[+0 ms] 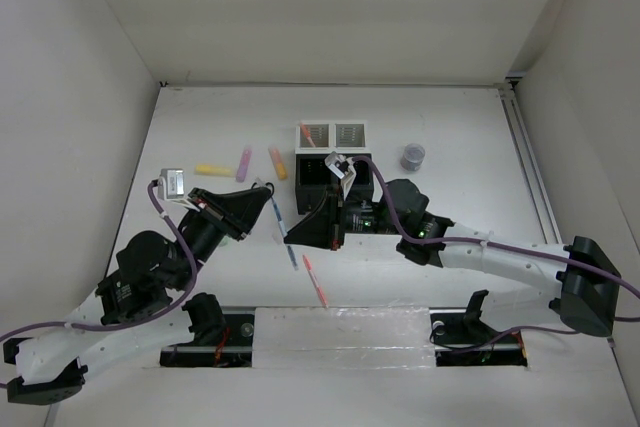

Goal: Sort the stationery into containers
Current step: Cap the pen

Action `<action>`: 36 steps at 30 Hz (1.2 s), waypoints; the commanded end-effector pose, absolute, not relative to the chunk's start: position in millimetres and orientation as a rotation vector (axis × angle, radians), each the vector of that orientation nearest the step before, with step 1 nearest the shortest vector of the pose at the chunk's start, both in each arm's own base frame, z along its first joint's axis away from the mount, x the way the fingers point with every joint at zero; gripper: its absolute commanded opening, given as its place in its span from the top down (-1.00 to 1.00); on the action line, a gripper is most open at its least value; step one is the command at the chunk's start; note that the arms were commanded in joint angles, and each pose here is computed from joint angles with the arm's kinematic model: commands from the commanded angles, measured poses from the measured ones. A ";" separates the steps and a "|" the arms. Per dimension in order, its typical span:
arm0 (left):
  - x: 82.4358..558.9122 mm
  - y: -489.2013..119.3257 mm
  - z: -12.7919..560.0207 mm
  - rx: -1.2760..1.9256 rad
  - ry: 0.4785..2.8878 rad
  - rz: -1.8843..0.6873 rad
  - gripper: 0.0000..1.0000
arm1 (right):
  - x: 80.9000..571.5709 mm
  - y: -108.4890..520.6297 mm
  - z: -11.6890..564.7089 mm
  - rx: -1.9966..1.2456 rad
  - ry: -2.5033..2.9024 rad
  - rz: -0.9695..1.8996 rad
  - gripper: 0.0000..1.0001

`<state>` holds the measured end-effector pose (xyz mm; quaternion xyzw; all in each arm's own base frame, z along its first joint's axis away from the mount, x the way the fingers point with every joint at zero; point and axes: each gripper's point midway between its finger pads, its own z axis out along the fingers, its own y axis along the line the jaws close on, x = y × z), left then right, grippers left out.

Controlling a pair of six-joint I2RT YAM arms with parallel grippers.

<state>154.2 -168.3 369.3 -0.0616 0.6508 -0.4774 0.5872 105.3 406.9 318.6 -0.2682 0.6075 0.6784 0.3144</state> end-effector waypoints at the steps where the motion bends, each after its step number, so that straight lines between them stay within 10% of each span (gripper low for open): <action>1: 153.6 -155.7 394.6 -0.203 1.443 -1.146 1.00 | 100.3 404.0 353.4 -0.730 1.473 1.809 1.00; 36: 144.3 -164.6 397.3 -0.145 1.453 -1.202 1.00 | 111.7 410.3 349.8 -0.715 1.498 1.772 1.00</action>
